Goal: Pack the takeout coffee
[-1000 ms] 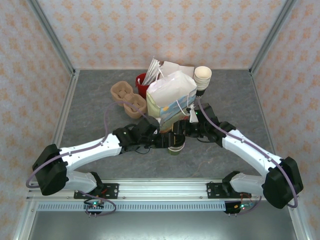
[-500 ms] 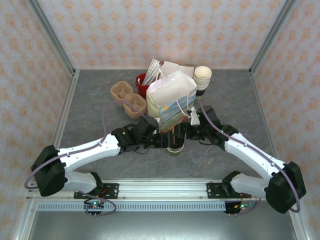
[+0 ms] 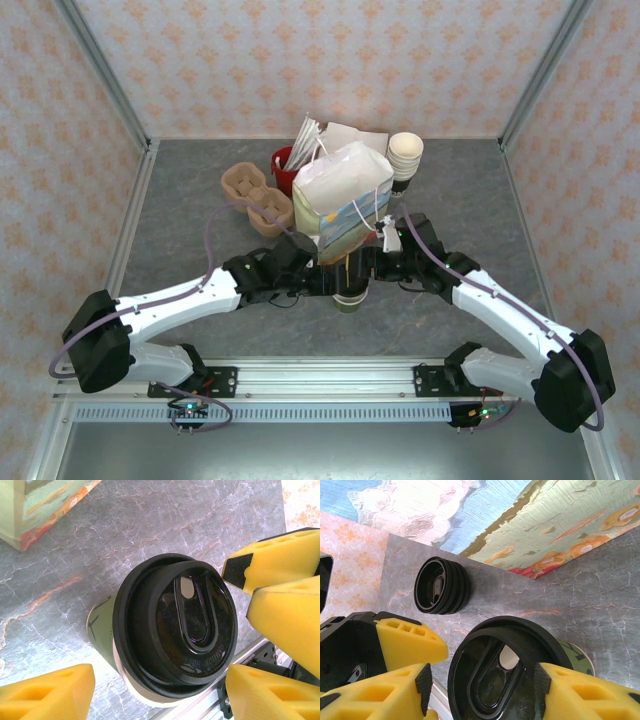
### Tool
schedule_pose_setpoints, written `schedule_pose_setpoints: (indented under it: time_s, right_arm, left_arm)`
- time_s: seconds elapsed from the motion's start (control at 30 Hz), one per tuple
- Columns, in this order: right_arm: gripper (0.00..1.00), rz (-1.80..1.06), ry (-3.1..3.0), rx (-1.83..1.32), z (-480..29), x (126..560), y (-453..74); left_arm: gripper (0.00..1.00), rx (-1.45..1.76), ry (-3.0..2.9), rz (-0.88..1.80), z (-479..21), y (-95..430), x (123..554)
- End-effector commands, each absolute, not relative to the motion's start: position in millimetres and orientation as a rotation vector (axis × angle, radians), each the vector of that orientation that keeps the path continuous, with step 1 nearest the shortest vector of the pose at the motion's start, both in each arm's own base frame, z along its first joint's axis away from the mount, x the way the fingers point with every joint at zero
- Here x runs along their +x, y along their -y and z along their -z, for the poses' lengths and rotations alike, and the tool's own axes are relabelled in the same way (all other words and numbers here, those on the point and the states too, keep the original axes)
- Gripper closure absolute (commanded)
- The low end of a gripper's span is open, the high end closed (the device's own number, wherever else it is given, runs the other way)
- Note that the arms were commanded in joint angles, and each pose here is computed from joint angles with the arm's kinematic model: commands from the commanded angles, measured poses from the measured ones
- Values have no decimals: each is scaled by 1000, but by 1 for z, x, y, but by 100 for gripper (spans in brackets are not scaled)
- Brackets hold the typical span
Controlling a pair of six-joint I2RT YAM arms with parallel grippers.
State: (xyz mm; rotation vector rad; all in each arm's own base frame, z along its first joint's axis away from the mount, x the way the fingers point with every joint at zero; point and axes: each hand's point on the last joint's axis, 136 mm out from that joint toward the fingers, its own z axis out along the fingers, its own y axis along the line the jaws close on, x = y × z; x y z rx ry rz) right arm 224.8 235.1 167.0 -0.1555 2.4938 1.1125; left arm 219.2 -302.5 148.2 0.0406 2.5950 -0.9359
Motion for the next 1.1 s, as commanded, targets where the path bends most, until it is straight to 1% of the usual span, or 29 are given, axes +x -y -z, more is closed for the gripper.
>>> schedule_pose_setpoints:
  time_s: [0.0, 0.4, 0.7, 1.07]
  right_arm:
    - [42, -1118, -2481, -182, -167, 222, -237]
    - [42, -1140, -2470, -197, -174, 217, -238]
    - [42, -1098, -2433, -178, -189, 214, -228]
    - [45, -1006, -2433, -71, -183, 222, -209]
  left_arm:
    - [30, 38, -2577, 887, -147, 296, 222]
    - [29, 60, -2449, 824, -167, 291, 242]
    - [30, 168, -2410, 867, -174, 310, 247]
    - [30, 266, -2385, 877, -180, 326, 253]
